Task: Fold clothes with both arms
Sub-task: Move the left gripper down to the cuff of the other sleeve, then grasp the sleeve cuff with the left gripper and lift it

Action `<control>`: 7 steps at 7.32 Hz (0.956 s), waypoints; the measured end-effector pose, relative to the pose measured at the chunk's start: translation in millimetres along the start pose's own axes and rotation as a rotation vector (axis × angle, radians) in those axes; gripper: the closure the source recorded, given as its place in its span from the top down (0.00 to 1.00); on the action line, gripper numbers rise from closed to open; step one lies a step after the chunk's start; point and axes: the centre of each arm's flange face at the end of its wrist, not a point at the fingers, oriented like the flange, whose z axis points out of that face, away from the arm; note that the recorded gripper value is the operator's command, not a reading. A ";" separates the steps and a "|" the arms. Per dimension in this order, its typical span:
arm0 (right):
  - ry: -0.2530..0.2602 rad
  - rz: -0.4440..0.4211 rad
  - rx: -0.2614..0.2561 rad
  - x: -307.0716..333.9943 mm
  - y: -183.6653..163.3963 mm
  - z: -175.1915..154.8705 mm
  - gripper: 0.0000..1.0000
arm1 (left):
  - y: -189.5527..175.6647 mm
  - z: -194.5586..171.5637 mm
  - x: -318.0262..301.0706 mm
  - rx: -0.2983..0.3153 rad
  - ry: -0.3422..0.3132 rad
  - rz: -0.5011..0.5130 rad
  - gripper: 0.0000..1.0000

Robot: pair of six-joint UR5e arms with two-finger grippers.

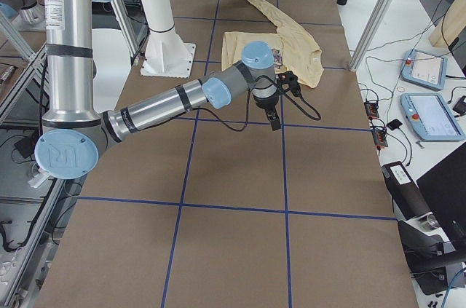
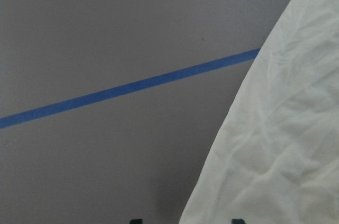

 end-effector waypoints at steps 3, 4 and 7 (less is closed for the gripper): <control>0.000 -0.002 0.000 -0.1 -0.7 0.3 1.00 | 3.6 3.1 3.9 -0.012 0.008 0.006 0.45; 0.000 -0.003 0.000 0.1 -0.7 0.4 1.00 | 4.9 4.1 4.3 -0.015 0.009 0.007 0.44; 0.001 -0.003 0.001 -0.1 -0.7 0.1 1.00 | 6.6 5.1 4.2 -0.019 0.010 0.009 0.10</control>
